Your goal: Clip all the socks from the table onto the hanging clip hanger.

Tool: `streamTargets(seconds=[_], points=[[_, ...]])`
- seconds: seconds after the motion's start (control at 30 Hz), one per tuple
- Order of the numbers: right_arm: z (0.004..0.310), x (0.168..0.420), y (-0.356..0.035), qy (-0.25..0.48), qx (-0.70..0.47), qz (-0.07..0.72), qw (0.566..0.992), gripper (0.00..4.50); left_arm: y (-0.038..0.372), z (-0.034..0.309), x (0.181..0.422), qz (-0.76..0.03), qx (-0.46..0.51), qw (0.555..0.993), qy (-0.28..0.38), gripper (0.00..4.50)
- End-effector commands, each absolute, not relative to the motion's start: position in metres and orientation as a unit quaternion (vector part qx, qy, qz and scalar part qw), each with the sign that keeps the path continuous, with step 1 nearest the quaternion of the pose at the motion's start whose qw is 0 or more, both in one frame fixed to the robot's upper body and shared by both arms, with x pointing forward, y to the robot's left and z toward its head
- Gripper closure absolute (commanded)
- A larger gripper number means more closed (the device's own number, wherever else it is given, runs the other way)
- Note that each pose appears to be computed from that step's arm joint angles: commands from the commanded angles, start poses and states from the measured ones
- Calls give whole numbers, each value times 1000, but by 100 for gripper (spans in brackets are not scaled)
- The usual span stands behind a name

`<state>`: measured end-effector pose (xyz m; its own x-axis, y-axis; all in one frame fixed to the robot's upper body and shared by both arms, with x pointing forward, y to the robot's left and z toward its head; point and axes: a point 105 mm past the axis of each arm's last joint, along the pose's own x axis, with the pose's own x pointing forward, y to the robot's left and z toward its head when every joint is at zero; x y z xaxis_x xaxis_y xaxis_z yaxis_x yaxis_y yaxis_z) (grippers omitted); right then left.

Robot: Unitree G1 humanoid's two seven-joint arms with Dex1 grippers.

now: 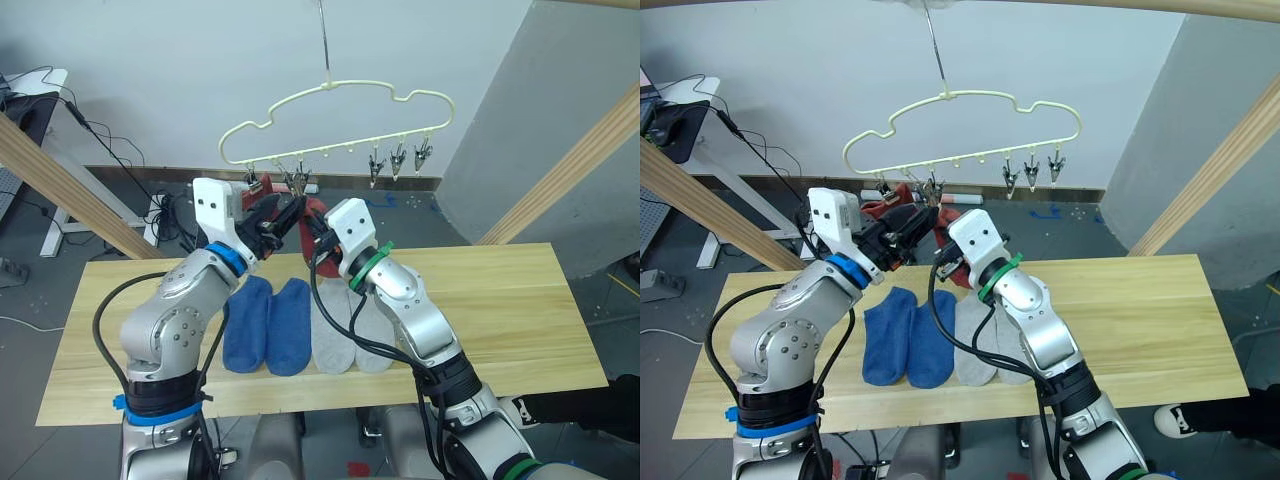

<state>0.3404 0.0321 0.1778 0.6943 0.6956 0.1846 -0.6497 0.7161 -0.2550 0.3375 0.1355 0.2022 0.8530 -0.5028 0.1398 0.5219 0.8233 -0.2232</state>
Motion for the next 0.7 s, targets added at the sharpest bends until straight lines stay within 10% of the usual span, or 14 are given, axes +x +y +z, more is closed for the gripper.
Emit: streamTargets(seconds=[0.03,0.1,0.7], points=[[181,335,34,-142,-85,376,912,260,131,214,329,-279,-98,952,-72,147],[179,334,32,-137,-93,378,911,192,132,213,328,-277,-89,954,-77,147],[199,291,-40,-139,-164,392,894,192,102,206,336,-243,0,955,-172,147]])
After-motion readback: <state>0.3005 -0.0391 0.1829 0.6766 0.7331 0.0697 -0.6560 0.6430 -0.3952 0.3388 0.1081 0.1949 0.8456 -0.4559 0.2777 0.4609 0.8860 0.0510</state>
